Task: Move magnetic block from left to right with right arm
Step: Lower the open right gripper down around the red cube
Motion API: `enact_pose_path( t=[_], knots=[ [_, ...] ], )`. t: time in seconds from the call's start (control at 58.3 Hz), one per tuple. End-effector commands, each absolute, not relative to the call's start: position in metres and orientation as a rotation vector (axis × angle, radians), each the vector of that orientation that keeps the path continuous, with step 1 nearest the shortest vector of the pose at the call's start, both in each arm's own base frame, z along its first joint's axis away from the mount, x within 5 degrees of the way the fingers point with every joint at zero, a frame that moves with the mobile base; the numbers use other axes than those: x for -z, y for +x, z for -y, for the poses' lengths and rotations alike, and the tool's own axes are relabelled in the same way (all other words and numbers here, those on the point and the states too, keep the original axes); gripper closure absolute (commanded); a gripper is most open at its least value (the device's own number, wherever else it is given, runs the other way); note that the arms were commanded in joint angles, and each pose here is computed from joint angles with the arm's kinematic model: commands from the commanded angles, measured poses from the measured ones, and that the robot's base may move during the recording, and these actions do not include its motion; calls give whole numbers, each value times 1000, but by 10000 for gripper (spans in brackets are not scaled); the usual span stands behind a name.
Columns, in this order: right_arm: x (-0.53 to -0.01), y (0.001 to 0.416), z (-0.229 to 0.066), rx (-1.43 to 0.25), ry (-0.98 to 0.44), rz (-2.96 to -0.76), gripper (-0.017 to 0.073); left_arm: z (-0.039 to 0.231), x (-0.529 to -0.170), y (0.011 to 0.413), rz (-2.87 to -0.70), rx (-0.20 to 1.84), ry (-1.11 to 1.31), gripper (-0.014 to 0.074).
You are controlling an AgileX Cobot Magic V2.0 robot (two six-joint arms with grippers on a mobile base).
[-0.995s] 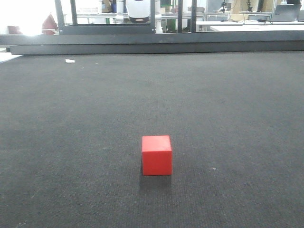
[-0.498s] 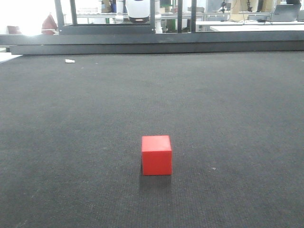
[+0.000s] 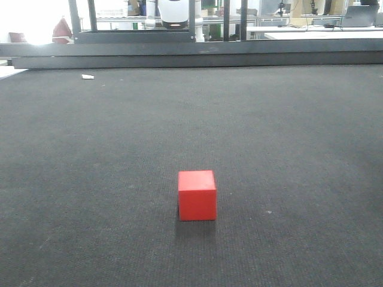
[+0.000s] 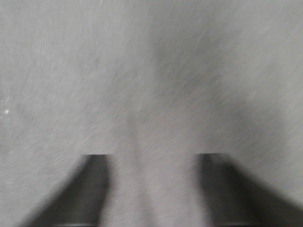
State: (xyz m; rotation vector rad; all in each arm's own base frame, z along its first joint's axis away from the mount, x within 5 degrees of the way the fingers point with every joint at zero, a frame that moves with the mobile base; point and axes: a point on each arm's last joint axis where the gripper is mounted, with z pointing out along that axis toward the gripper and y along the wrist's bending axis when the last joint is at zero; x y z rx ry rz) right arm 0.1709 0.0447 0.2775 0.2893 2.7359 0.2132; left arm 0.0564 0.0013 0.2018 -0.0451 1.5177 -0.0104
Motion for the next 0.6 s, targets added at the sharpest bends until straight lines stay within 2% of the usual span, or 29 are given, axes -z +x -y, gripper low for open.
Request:
enact_pose_path(
  t=[0.0, 0.24, 0.583],
  knots=[
    [-286, 184, -58, -239, 327, -2736, -71, -2, -206, 56, -1437, 13, -51, 711],
    [-287, 209, -108, -261, 206, -2825, -69, -2, -206, 56, -1437, 13, -51, 711],
    [-289, 238, -197, -297, 2, -2886, -69, -2, -206, 56, -1437, 13, -51, 711]
  ],
)
